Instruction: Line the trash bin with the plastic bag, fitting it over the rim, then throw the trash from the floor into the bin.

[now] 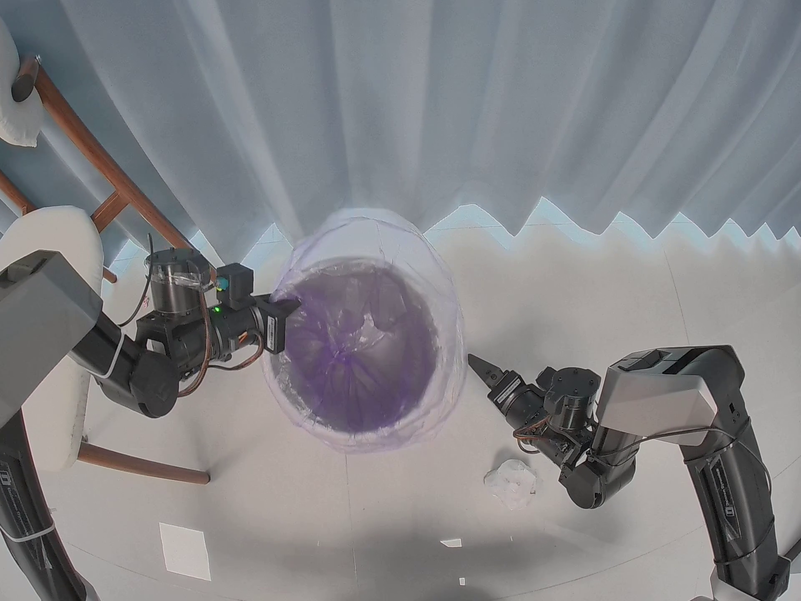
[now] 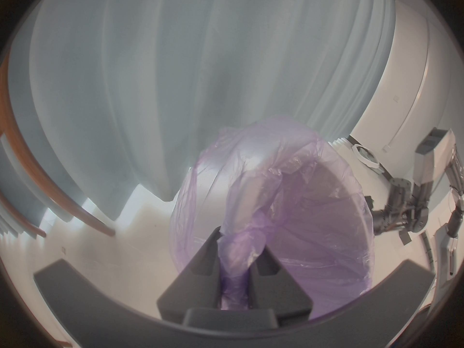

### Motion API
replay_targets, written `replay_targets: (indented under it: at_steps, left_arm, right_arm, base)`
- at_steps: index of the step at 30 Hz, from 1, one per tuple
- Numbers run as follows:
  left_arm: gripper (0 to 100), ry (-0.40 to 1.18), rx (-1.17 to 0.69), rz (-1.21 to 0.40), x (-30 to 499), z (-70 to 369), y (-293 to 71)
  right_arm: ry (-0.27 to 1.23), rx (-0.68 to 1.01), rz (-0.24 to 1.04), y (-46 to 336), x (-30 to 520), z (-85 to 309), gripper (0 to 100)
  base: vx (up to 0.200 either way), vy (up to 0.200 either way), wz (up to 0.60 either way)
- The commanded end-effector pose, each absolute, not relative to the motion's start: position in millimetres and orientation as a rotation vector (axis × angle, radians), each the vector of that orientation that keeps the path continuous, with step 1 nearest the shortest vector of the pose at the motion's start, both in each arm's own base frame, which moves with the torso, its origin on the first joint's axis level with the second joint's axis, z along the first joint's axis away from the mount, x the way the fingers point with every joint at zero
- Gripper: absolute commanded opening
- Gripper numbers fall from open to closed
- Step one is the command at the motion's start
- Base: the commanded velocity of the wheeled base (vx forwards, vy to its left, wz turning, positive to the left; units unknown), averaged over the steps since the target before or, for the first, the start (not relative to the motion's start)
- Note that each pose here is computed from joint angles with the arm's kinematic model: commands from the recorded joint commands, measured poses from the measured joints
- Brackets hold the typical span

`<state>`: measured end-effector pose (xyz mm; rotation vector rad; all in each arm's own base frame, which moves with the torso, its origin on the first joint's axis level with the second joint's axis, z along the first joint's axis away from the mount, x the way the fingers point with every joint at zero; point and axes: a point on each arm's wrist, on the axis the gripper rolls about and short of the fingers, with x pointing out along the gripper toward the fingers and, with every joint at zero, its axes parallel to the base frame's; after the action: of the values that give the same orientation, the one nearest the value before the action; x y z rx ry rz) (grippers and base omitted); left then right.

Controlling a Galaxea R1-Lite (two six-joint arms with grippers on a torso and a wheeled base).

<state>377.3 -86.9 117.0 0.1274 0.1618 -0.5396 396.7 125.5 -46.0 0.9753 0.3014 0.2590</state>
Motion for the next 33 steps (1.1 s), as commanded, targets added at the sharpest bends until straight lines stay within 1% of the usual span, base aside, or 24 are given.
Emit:
replay_targets:
  at_steps: [1, 9, 15, 19, 20, 24, 29, 33]
  left_arm:
    - [0, 0.204, 0.117, -0.574, 363, 108, -86]
    - [0, 0.234, 0.109, -0.569, 357, 102, -81]
    - [0, 0.228, 0.112, -0.555, 357, 102, -80]
    - [0, 0.206, 0.114, -0.547, 363, 104, -78]
    - [0, 0.189, 0.117, -0.541, 370, 103, -72]
    - [0, 0.176, 0.117, -0.601, 385, 91, -71]
    - [0, 0.166, 0.153, -0.649, 389, 85, -80]
    - [0, 0.181, 0.166, -0.642, 381, 80, -101]
  right_arm:
    - [0.286, 0.978, 0.269, 126, 397, -45, 100]
    - [0.285, 0.978, 0.270, 126, 398, -45, 100]
    - [0.285, 0.978, 0.270, 126, 398, -45, 100]
    - [0.285, 0.978, 0.270, 126, 398, -45, 100]
    - [0.285, 0.978, 0.271, 127, 397, -45, 100]
    - [0.285, 0.978, 0.271, 127, 397, -45, 100]
    - [0.285, 0.978, 0.271, 127, 397, -45, 100]
    - [0.284, 0.978, 0.272, 127, 398, -45, 100]
  base:
    - [-0.200, 0.000, 0.00]
    - [-0.200, 0.000, 0.00]
    - [-0.200, 0.000, 0.00]
    - [0.000, 0.000, 0.00]
    - [0.000, 0.000, 0.00]
    - [0.000, 0.000, 0.00]
    - [0.200, 0.000, 0.00]
    - [0.200, 0.000, 0.00]
